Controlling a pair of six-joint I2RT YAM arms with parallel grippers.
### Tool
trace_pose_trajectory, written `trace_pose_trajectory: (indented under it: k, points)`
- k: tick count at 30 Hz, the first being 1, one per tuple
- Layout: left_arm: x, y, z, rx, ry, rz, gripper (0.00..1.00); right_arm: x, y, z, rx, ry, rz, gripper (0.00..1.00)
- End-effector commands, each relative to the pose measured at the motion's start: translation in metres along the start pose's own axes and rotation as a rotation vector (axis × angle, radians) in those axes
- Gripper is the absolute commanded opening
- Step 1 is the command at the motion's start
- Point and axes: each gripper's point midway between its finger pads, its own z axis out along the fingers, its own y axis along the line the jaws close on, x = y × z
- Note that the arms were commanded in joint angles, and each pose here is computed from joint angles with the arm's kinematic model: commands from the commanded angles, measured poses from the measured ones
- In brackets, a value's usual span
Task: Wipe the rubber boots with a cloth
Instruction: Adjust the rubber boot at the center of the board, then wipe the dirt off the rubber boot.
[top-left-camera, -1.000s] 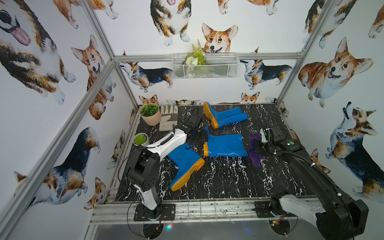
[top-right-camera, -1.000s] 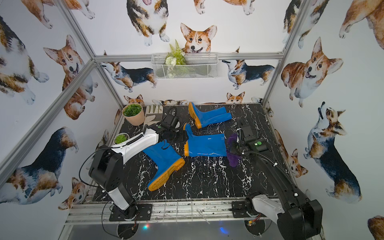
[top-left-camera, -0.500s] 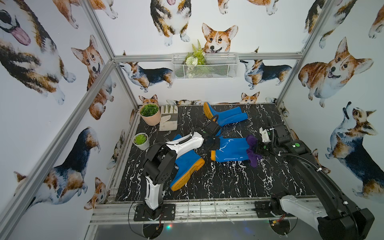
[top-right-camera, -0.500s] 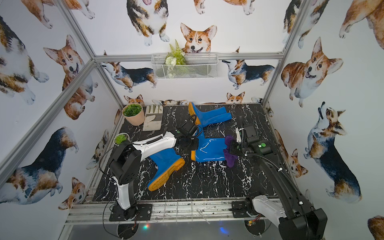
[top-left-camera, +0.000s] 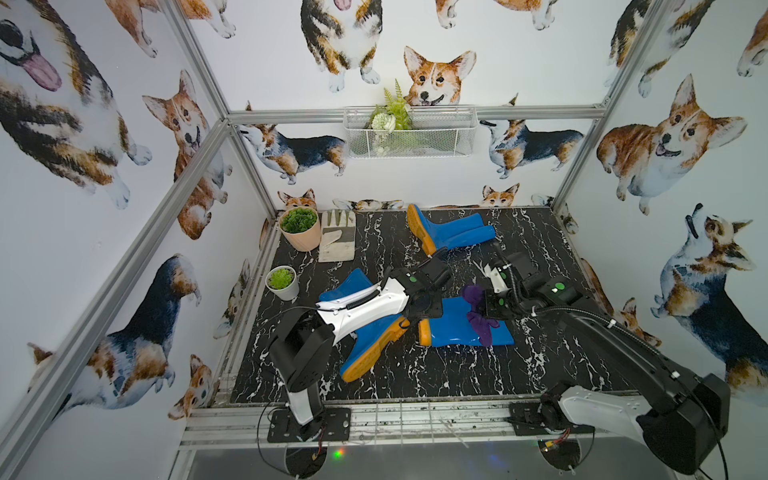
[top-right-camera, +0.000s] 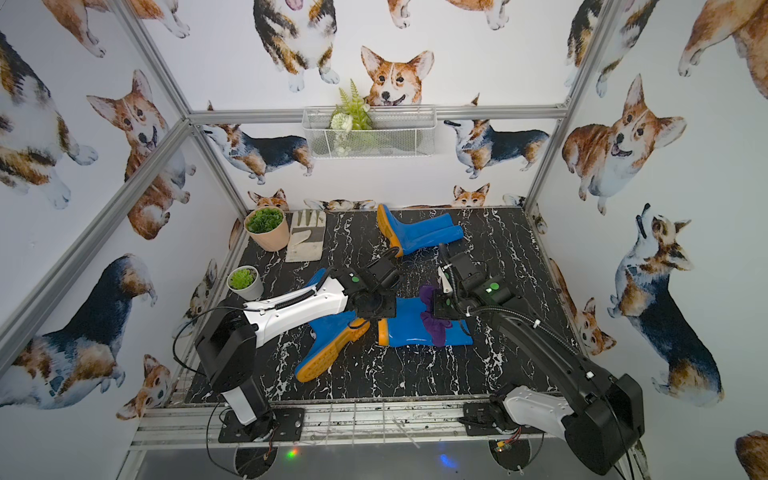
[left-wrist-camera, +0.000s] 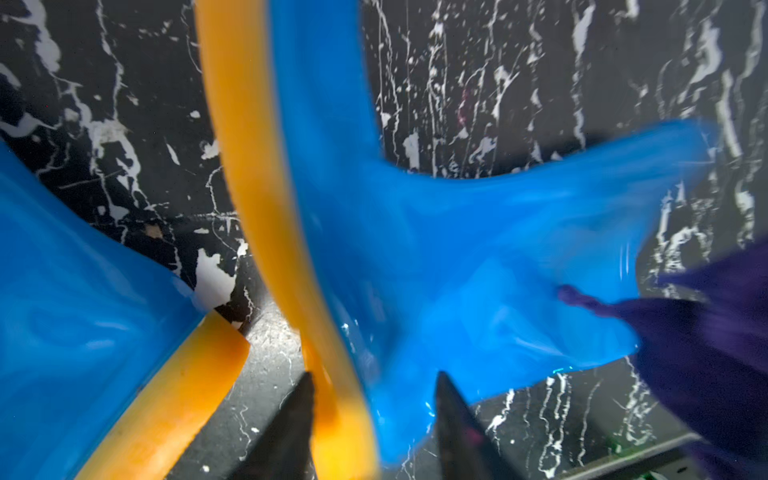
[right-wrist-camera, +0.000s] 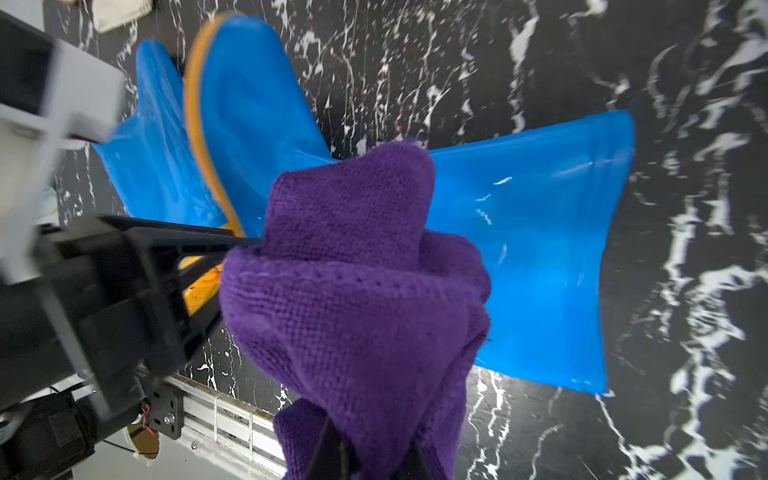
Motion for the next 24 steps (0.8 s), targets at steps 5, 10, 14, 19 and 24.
trace_pose_trajectory:
  k: [5,10,14,19,24]
  points:
    - [-0.001,0.023,-0.016,0.077,-0.052,-0.002,0.61,-0.012,0.042,0.029,-0.088,0.004,-0.023,0.00]
    - [0.013,0.024,-0.010,0.209,-0.062,0.021,0.60,-0.016,0.069,0.063,-0.116,0.056,-0.070,0.00]
    - [0.009,0.016,-0.011,0.256,-0.083,0.054,0.60,-0.023,0.064,0.090,-0.062,0.085,-0.081,0.00]
    - [0.009,0.007,0.002,0.277,-0.065,0.090,0.60,-0.023,0.052,0.118,-0.114,0.127,0.002,0.00]
    - [0.014,0.012,0.018,0.247,-0.035,0.098,0.59,-0.020,0.033,0.137,-0.065,0.149,0.013,0.59]
